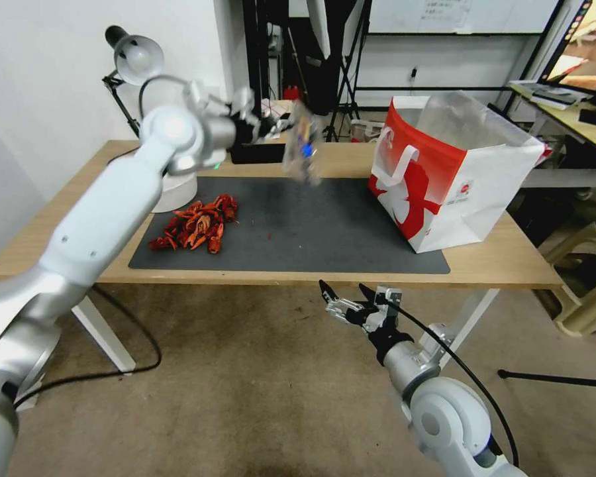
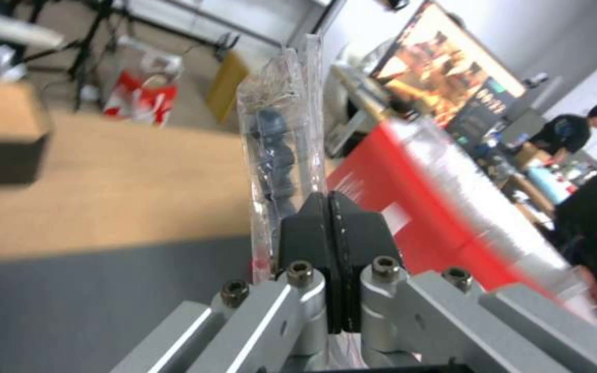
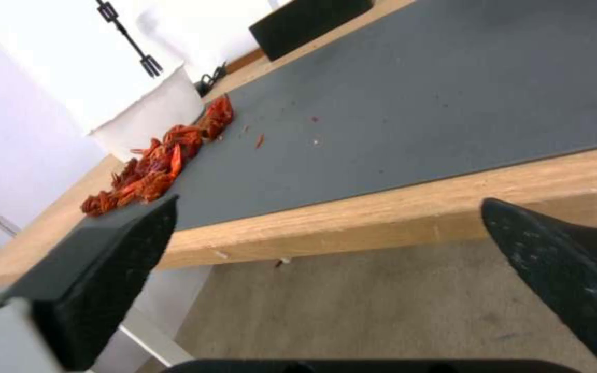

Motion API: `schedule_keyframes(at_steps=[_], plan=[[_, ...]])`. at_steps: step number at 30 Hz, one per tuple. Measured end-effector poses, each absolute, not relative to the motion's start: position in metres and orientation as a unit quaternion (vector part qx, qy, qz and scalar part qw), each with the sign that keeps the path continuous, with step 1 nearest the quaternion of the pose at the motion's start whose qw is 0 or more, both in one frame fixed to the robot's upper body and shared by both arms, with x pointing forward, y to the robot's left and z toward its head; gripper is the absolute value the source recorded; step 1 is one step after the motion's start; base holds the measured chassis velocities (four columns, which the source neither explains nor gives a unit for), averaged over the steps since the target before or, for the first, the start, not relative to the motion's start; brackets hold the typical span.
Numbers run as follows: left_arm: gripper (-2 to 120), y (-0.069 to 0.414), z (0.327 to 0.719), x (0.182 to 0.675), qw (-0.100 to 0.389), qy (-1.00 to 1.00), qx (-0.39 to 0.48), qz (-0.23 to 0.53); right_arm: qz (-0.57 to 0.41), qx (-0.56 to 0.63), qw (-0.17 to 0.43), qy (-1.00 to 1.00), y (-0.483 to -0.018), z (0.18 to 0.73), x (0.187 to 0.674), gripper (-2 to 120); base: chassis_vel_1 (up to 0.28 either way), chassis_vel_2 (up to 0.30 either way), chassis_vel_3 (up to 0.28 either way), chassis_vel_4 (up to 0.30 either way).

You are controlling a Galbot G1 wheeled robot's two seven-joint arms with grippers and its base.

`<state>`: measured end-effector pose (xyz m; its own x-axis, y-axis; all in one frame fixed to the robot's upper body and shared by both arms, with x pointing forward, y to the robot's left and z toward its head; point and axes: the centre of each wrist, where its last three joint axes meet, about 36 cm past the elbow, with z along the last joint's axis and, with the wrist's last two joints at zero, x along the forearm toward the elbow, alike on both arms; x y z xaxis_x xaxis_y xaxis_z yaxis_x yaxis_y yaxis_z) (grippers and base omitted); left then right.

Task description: Close the takeout container lid, then place the container into the takeout bag.

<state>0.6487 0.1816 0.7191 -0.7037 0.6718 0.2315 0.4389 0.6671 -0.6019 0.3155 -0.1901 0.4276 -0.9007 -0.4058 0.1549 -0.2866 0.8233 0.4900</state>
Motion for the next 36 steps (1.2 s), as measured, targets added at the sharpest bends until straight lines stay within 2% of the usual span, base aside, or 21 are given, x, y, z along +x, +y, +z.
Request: schedule_keyframes(at_steps=[11,16,19,20,23,36], plan=[[0,0.09,0.797,0.663,0.187,-0.874,-0.367,0.257,-0.238,0.176,0.121,-0.947,-0.187,0.426,0.309,100,0.0,0.0,0.0,0.0],[0,0.055,0.815,0.667,0.18,-0.869,-0.381,0.26,-0.238,0.174,0.121,-0.948,-0.184,0.425,0.305,100,0.0,0.0,0.0,0.0],[0,0.01,0.825,0.664,0.18,-0.859,-0.401,0.261,-0.239,0.174,0.123,-0.947,-0.181,0.422,0.3,100,0.0,0.0,0.0,0.0],[0,0.01,0.825,0.664,0.18,-0.859,-0.401,0.261,-0.239,0.174,0.123,-0.947,-0.181,0.422,0.3,100,0.0,0.0,0.0,0.0],[0,-0.031,0.821,0.661,0.189,-0.852,-0.415,0.258,-0.239,0.178,0.124,-0.946,-0.175,0.42,0.296,100,0.0,0.0,0.0,0.0],[0,-0.055,0.767,0.671,0.185,-0.88,-0.381,0.214,-0.235,0.182,0.127,-0.946,-0.173,0.415,0.294,100,0.0,0.0,0.0,0.0]])
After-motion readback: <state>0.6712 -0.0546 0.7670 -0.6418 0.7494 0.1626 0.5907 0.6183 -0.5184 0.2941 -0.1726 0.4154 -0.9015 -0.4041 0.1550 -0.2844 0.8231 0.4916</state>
